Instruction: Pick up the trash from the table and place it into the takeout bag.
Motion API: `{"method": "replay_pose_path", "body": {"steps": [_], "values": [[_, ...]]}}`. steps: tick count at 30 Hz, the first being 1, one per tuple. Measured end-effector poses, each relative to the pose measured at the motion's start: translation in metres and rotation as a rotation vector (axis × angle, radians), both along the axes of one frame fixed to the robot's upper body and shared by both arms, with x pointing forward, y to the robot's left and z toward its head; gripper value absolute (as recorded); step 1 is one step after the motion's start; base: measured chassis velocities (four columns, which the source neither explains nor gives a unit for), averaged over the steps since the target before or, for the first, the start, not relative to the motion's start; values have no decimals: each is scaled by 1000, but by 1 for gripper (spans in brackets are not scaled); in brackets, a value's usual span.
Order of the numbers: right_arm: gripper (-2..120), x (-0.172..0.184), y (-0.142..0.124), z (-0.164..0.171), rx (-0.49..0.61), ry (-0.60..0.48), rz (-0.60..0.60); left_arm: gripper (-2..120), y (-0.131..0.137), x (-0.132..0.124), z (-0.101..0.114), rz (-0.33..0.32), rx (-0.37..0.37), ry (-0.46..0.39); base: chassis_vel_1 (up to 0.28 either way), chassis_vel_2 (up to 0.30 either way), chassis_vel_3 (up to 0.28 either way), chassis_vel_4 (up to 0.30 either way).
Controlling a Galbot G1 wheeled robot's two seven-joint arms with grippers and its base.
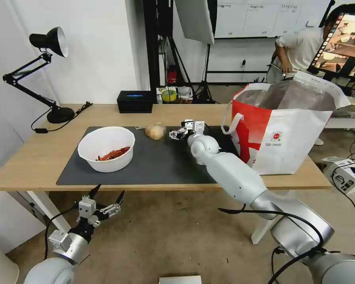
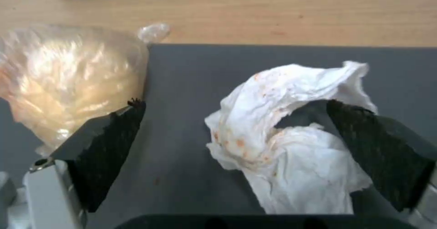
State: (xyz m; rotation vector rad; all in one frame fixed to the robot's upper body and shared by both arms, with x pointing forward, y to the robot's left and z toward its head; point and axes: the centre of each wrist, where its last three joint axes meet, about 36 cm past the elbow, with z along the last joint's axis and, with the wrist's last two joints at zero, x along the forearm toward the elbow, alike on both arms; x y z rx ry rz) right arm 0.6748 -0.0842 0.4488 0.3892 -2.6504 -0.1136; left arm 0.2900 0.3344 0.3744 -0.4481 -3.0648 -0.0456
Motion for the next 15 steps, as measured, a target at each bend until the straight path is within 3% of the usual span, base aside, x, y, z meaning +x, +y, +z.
{"method": "replay_pose_path", "body": {"steps": [6,15], "values": [[98,0,-1,-3,-8,6,-1,100,-2,0,-1,0,-6,1,0,0,0,0],[66,-6,-8,-7,-12,12,-1,100,-4,-3,-4,4,-13,3,0,0,0,0]]}}
